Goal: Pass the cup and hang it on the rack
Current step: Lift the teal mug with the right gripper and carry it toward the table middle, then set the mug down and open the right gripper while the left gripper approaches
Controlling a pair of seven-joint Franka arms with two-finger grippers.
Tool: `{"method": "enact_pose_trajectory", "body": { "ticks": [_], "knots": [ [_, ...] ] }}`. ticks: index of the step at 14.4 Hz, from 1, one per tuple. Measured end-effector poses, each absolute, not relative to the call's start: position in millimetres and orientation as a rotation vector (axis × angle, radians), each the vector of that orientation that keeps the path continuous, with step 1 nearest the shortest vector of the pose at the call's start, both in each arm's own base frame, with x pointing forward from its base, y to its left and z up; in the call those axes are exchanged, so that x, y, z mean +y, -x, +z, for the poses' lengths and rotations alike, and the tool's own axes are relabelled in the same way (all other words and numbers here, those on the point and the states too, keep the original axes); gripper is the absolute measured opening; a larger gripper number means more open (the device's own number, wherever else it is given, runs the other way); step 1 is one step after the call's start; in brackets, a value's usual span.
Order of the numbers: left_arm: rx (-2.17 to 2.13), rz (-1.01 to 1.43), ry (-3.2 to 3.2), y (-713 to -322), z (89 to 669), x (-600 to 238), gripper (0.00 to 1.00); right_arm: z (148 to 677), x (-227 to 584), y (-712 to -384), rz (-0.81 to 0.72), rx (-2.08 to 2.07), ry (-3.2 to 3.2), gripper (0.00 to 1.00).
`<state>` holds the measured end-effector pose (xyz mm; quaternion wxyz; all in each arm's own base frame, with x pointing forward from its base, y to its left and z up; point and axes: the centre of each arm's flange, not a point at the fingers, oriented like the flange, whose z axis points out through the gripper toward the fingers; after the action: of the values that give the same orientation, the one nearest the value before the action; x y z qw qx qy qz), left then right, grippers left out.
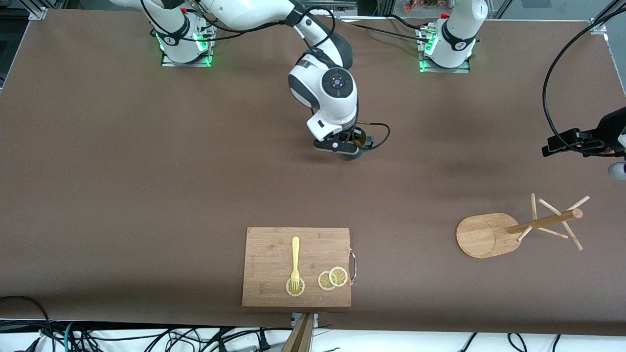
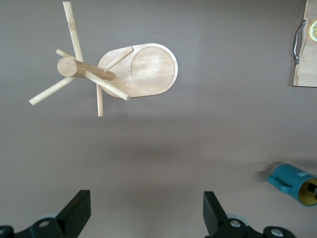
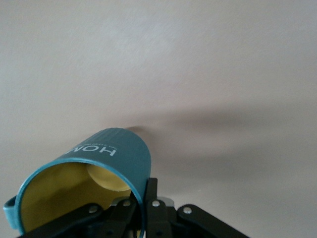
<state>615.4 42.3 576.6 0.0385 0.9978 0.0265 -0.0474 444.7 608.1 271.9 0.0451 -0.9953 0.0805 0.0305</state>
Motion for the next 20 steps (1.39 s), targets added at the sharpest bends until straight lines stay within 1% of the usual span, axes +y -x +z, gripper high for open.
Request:
{"method": "enact_pose_trajectory", "body": {
  "ticks": [2, 6, 12, 14, 15, 17, 18, 19, 20],
  "knots": [
    [0.078, -0.148, -3.059, -615, 576, 41, 1.0, 263, 612, -439, 0.091, 0.245, 3.048, 0.04],
    [0.064, -0.155, -3.057, -616, 575, 35, 1.0, 233, 608, -443, 0.077, 0.246, 3.079, 0.04],
    [0.039, -0.174, -3.055, -619, 568, 33, 1.0, 234, 608, -445, 0.073, 0.247, 3.077, 0.06],
    [-0.141, -0.18, -3.037, -619, 564, 30, 1.0, 235, 607, -448, 0.065, 0.253, 3.077, 0.23],
    [-0.257, -0.184, -3.018, -620, 561, 29, 1.0, 238, 605, -452, 0.052, 0.26, 3.073, 0.33],
    [-0.448, -0.206, -2.968, -618, 552, 21, 1.0, 254, 604, -463, 0.039, 0.277, 3.069, 0.51],
    [-0.531, -0.222, -2.927, -617, 545, 12, 1.0, 267, 603, -468, 0.049, 0.291, 3.069, 0.51],
    [-0.621, -0.241, -2.876, -615, 535, 2, 1.0, 284, 601, -475, 0.066, 0.308, 3.07, 0.54],
    [-0.719, -0.258, -2.82, -612, 524, -5, 1.0, 304, 598, -482, 0.077, 0.324, 3.07, 0.64]
  ]
}}
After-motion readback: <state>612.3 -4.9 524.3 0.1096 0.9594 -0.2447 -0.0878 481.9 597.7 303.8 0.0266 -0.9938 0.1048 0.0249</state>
